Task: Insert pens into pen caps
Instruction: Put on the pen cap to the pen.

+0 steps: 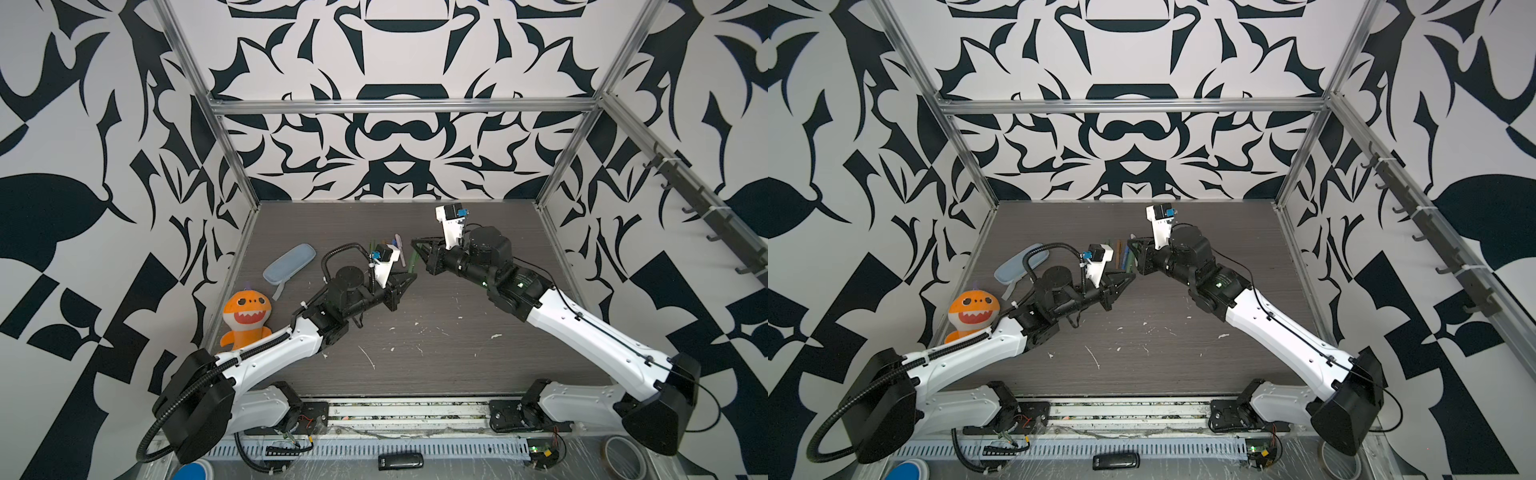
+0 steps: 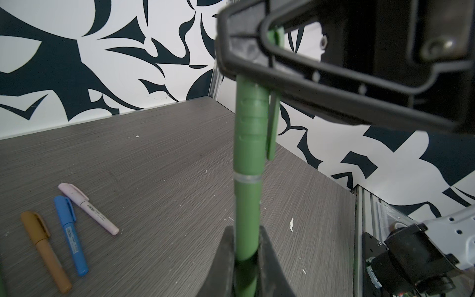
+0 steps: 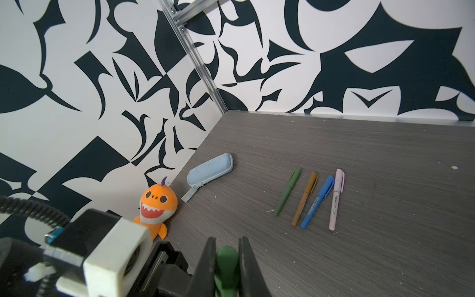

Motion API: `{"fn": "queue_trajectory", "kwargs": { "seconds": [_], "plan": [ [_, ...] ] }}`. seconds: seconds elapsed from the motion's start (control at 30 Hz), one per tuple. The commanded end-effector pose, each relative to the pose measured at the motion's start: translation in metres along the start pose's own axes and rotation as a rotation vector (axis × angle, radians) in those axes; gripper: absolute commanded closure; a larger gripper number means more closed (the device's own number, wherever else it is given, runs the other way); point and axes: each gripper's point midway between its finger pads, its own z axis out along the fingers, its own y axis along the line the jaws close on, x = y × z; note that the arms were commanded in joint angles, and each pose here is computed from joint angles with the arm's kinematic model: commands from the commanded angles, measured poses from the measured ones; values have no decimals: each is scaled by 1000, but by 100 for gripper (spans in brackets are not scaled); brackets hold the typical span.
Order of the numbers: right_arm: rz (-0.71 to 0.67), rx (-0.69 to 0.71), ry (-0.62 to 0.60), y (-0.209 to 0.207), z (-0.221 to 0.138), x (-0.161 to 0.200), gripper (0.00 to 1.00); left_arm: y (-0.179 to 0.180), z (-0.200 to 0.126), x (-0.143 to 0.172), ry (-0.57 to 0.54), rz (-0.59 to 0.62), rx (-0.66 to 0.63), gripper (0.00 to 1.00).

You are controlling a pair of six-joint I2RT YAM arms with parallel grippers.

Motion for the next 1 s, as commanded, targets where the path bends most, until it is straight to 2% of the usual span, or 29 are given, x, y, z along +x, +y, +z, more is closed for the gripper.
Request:
{"fn": "queue_trajectory", "kwargs": {
  "seconds": [0.0, 0.17, 0.47, 0.97],
  "plan": [
    [14, -29, 198, -2, 5, 64, 100, -12, -3, -91, -267, 71, 1, 100],
    [13, -16, 245, -13, 7, 88, 100, -14, -3, -122, -347, 107, 1, 100],
    [38, -16, 353, -28, 12, 135, 100, -13, 9, -155, -436, 159, 12, 100],
    [94, 0, 436, -51, 13, 191, 100, 1, -7, -220, -590, 207, -8, 100]
  ]
}}
